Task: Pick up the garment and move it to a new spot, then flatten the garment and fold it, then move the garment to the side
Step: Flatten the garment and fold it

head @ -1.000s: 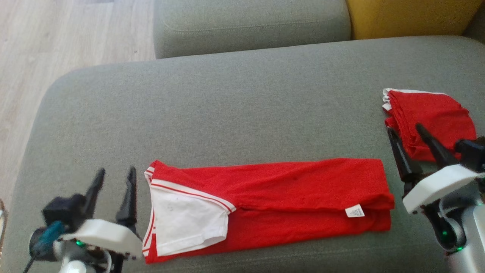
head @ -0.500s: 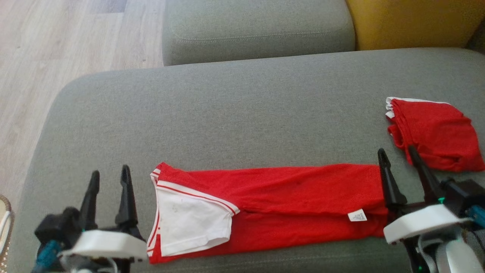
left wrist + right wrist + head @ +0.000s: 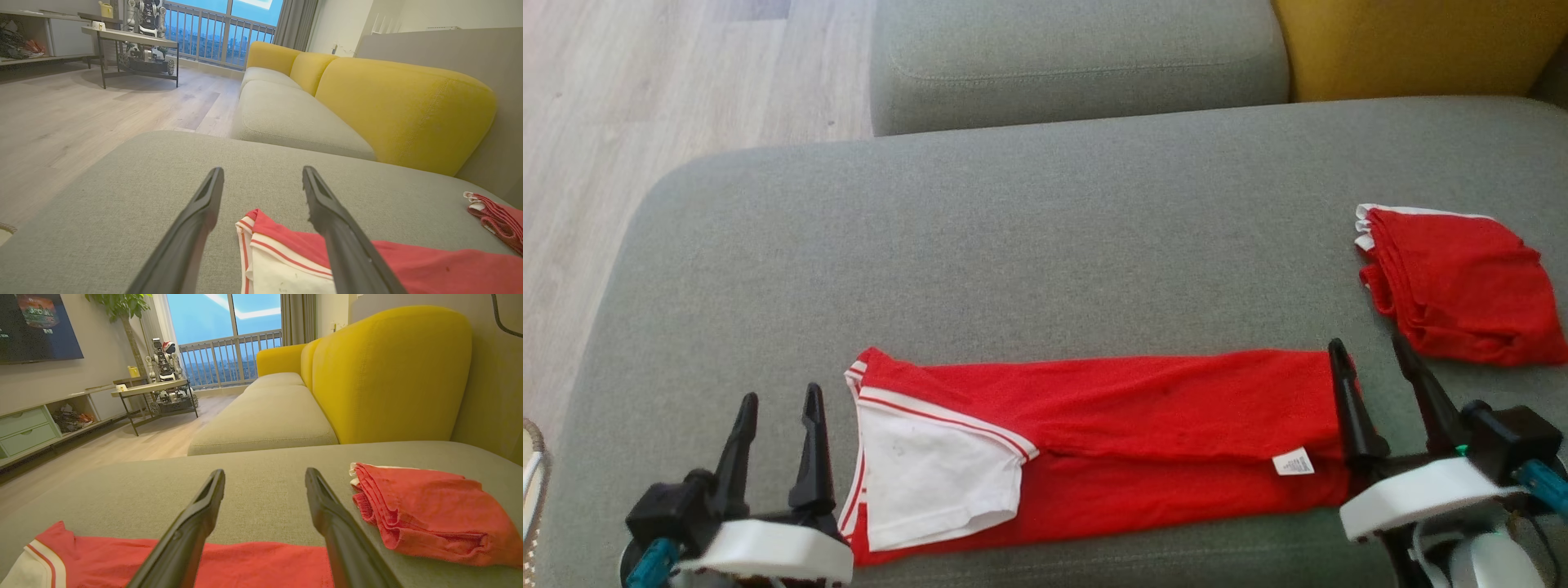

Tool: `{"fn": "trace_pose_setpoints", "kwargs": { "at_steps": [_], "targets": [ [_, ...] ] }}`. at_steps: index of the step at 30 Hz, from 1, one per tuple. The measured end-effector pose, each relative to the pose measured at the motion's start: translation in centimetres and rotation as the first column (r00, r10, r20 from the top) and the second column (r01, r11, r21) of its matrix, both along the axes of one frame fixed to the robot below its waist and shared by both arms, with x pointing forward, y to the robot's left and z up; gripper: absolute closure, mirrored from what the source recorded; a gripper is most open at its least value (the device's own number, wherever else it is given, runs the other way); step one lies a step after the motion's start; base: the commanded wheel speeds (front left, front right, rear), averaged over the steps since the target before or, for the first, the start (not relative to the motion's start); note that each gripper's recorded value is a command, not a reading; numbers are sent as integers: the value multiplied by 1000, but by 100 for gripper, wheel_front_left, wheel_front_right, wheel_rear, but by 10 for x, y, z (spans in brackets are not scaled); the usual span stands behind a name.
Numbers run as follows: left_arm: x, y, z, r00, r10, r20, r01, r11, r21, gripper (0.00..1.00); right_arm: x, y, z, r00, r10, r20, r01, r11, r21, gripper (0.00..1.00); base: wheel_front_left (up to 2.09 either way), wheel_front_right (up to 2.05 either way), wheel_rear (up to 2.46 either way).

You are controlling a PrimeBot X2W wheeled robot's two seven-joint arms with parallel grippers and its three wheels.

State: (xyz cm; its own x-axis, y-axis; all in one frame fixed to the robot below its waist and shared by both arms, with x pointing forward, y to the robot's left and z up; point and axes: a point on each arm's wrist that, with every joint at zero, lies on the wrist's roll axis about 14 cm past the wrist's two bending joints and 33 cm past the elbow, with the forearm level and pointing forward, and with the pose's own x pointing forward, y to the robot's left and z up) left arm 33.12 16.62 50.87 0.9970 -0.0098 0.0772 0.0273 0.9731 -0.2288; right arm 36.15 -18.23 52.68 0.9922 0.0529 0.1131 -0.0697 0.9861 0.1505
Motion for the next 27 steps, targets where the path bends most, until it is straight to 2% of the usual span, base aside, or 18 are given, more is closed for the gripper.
{"fn": "trace_pose_setpoints", "kwargs": {
  "at_steps": [6,13,18,27],
  "targets": [
    [3,-6,-10,999,-33,-27,33,999,22,0,-4,-29,-40,985,-89,-145,95,995,33,0,0,0,0],
    [10,-14,-16,997,-60,-44,61,998,26,0,5,-43,-70,957,-131,-260,157,984,84,0,0,0,0],
    [17,-18,-22,995,-77,-60,79,996,27,0,21,-42,-83,942,-128,-309,164,982,94,0,0,0,0],
    [23,-14,-24,995,-74,-65,77,997,32,0,15,-35,-130,875,-102,-474,165,982,92,0,0,0,0]
  ]
}}
